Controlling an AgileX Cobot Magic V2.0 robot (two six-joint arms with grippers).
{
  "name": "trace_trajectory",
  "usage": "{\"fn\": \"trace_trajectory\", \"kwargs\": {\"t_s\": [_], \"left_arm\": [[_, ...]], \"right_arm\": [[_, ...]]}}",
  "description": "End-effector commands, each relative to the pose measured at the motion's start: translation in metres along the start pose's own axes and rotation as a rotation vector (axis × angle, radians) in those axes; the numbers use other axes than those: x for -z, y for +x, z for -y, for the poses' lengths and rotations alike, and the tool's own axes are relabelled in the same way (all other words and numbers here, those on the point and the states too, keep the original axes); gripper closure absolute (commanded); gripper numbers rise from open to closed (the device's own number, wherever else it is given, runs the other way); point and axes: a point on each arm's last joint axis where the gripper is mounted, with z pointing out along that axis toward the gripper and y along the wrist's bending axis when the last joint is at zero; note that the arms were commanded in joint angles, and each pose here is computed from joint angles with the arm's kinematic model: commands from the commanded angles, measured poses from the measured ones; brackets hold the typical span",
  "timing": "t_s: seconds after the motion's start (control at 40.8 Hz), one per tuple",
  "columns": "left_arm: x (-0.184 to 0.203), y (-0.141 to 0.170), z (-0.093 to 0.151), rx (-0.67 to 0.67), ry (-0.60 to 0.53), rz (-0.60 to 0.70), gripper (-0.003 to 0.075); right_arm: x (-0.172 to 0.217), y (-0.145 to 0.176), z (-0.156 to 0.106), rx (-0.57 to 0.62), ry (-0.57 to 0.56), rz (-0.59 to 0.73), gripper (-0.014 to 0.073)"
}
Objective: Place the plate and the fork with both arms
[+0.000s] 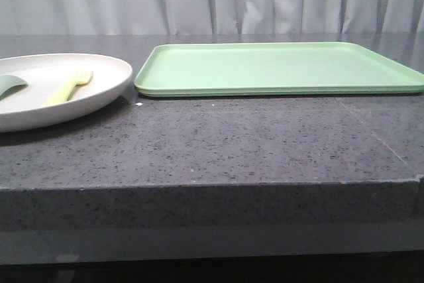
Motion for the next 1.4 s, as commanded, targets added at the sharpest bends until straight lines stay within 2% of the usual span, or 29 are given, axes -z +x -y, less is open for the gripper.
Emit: {"fn": "trace_trajectory", "kwargs": {"t_s": [0.0,0.074,0.196,0.294,0.441,0.638,0.858,0.907,0.981,1.054,1.079,1.201,1.275,1.324,1.373], "left_arm": [[0.002,-0.023,0.0,0.022,-0.003,0.141,0.0738],[0.002,-0.035,0.0,0.017,-0.002,0.147,0.0738],[-0.001,-0.063,0.0,0.017,-0.002,0.109,0.0738],[-0.011,-0.084,0.0,0.017,-0.004,0.034,0.0738],[-0.035,-0.098,0.0,0.017,-0.006,-0.099,0.0738],[-0.067,-0.098,0.0,0.017,-0.009,-0.245,0.0738],[-0.076,-0.098,0.0,0.017,-0.009,-0.256,0.0738],[-0.076,-0.098,0.0,0.017,-0.009,-0.256,0.0738],[-0.076,-0.098,0.0,0.017,-0.009,-0.256,0.072],[-0.076,-0.098,0.0,0.017,-0.009,-0.256,0.0643],[-0.076,-0.098,0.0,0.017,-0.009,-0.256,0.0594],[-0.076,-0.097,0.0,0.017,-0.009,-0.258,0.0281],[-0.076,-0.097,0.0,0.017,-0.009,-0.258,0.0122],[-0.076,-0.097,0.0,0.017,-0.009,-0.26,0.0069],[-0.076,-0.097,0.0,0.017,-0.009,-0.262,0.0056]], "right_arm": [[0.008,-0.04,-0.003,0.01,-0.011,0.18,0.0711],[0.013,-0.059,-0.005,0.007,-0.012,0.191,0.0711],[0.022,-0.088,-0.008,-0.006,-0.008,0.133,0.0711],[0.022,-0.112,-0.011,-0.029,-0.012,0.081,0.0711],[0.008,-0.139,-0.015,-0.06,-0.017,-0.017,0.071],[-0.021,-0.142,-0.015,-0.061,-0.002,-0.166,0.071],[-0.029,-0.141,-0.015,-0.061,0.001,-0.185,0.0708],[-0.029,-0.141,-0.015,-0.061,0.001,-0.185,0.0696],[-0.029,-0.141,-0.015,-0.061,0.001,-0.185,0.0617],[-0.029,-0.141,-0.015,-0.06,0.001,-0.185,0.0519],[-0.029,-0.141,-0.015,-0.06,0.001,-0.185,0.0487],[-0.029,-0.141,-0.015,-0.06,0.001,-0.186,0.0283],[-0.029,-0.14,-0.015,-0.06,0.001,-0.187,0.02],[-0.029,-0.14,-0.015,-0.06,0.001,-0.188,0.0148],[-0.029,-0.14,-0.015,-0.06,0.001,-0.188,0.0113]]}}
